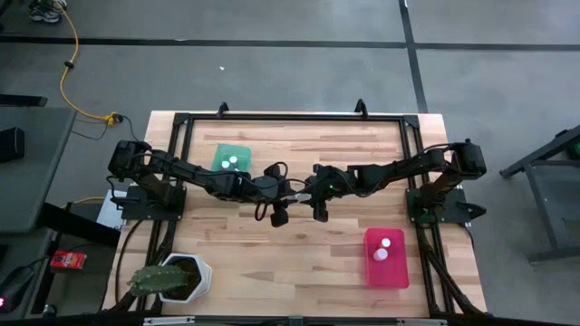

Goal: Pick and place medicine bottles into bin by pill shape (circle, oval)
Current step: Put the blue tablet bottle into the red bin

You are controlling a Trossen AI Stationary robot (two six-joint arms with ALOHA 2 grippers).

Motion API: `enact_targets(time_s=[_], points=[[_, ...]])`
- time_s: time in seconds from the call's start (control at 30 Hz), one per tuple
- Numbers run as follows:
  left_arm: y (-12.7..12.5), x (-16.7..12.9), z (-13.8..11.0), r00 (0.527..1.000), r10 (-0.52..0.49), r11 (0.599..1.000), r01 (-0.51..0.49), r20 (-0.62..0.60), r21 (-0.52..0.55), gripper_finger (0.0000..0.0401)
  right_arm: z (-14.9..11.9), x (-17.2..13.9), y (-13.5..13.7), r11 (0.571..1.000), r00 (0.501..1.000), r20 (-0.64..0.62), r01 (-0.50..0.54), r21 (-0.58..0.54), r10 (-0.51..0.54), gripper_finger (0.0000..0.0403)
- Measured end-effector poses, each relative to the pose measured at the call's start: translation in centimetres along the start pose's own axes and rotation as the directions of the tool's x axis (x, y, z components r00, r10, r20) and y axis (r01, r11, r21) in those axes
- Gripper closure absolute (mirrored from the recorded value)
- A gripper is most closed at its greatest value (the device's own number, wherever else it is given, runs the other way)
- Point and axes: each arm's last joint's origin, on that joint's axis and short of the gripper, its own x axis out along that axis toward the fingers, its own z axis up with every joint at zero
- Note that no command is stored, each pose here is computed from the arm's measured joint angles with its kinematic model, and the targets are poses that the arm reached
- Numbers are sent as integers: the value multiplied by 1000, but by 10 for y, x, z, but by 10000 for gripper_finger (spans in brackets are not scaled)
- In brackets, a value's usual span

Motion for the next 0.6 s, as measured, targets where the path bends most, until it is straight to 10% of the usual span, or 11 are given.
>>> enact_targets(time_s=[0.6], points=[[0, 0, 0, 1000, 0, 1000, 0, 0, 0, 294, 0, 0, 0, 1000, 1000, -1, -3, -2, 3, 295]])
